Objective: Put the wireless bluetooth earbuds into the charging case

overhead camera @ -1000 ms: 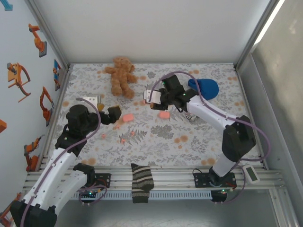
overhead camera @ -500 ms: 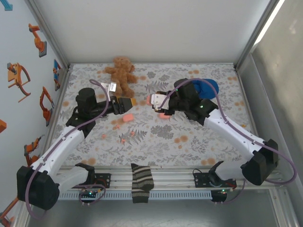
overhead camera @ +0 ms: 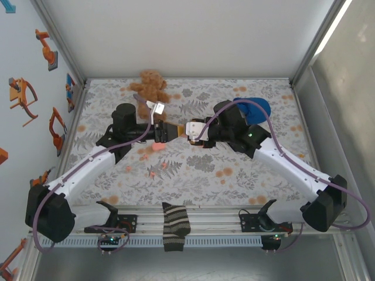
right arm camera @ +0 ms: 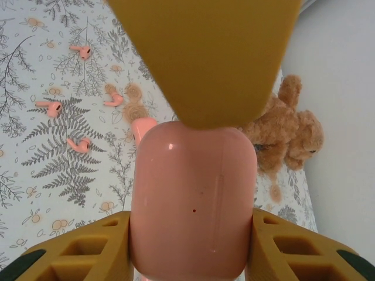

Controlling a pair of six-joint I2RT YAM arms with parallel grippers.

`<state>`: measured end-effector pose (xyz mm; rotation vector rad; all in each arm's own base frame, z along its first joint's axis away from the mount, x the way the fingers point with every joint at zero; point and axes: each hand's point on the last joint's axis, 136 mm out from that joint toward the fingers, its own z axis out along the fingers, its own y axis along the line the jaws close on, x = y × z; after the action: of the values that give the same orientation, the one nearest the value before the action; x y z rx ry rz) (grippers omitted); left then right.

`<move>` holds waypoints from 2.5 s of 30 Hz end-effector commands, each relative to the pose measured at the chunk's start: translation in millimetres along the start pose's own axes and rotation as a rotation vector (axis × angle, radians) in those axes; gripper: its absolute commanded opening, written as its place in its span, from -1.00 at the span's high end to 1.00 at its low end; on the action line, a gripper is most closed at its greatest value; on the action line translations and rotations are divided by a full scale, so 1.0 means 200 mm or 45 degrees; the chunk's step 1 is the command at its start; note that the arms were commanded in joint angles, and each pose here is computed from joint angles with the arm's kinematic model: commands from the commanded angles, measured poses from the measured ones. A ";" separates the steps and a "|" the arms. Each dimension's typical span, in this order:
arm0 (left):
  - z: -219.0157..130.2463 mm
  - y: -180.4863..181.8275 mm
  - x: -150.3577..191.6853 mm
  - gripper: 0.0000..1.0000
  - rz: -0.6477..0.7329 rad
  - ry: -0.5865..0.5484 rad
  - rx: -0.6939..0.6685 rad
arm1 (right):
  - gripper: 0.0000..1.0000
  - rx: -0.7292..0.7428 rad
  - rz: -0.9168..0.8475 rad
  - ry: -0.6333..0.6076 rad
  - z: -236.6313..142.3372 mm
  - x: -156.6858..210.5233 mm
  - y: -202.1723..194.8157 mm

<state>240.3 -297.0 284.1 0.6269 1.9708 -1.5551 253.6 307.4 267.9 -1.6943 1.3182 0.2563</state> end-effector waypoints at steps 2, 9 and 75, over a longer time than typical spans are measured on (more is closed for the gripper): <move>0.04 -0.08 -0.01 -0.46 0.061 0.033 0.063 | 0.23 0.056 -0.005 -0.043 -0.06 -0.09 -0.07; 0.06 -0.07 0.02 -0.26 0.051 0.071 0.067 | 0.24 0.088 -0.012 -0.021 -0.05 -0.09 -0.10; -0.14 -0.16 0.13 0.42 1.110 -0.214 -0.006 | -0.92 0.042 0.358 -0.510 -0.27 -0.33 -0.08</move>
<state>203.7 -273.9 273.9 1.0763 1.4088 -1.0256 224.5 304.9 338.4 -1.3412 1.2866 0.6753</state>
